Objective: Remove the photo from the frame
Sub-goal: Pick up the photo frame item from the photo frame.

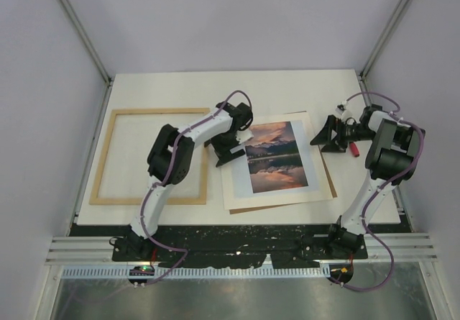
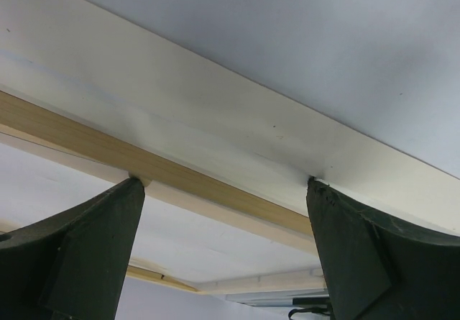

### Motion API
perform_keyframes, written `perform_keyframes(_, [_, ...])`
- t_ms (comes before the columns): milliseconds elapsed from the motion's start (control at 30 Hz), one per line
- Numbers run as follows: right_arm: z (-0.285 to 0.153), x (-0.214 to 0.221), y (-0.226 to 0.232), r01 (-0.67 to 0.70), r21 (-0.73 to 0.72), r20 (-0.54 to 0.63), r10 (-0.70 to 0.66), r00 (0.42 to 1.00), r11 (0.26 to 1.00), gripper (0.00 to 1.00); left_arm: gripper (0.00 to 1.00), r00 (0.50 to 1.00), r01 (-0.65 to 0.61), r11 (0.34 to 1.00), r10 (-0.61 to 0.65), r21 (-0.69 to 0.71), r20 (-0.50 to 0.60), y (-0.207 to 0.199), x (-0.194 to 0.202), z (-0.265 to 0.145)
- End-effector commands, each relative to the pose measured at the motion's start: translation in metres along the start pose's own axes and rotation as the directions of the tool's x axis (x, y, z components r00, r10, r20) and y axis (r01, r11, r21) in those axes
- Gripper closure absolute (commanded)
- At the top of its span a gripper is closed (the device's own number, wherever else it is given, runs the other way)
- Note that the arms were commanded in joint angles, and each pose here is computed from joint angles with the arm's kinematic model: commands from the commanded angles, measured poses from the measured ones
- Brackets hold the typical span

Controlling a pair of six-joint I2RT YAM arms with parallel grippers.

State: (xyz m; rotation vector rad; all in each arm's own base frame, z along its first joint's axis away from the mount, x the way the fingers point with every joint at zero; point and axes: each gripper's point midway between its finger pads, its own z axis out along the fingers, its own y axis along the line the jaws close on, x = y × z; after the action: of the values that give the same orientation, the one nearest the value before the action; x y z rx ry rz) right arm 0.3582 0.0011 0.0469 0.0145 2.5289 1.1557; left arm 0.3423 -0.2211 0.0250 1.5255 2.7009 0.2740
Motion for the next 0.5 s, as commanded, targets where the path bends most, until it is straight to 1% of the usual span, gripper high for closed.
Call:
perform_keyframes(0, [0.009, -0.001, 0.01, 0.02, -0.067, -0.021, -0.021, 1.0, 0.998, 0.04, 0.0, 0.999, -0.031, 0.998, 0.032, 0.054, -0.022, -0.015, -0.002, 0.004])
perform_keyframes(200, [0.011, -0.005, 0.034, 0.007, -0.197, -0.014, -0.01, 1.0, 0.98, 0.04, 0.0, 1.0, -0.019, 0.993, 0.016, 0.116, 0.026, -0.027, -0.011, 0.001])
perform_keyframes(367, [0.011, -0.005, 0.043, 0.015, -0.249, -0.01, -0.018, 1.0, 0.968, 0.05, 0.01, 0.999, -0.016, 0.991, 0.011, 0.13, 0.041, -0.03, -0.016, 0.0])
perform_keyframes(467, [0.009, -0.008, 0.053, 0.015, -0.311, 0.004, -0.014, 1.0, 0.95, 0.06, 0.0, 0.999, -0.02, 0.991, 0.015, 0.132, 0.046, -0.032, -0.017, -0.001])
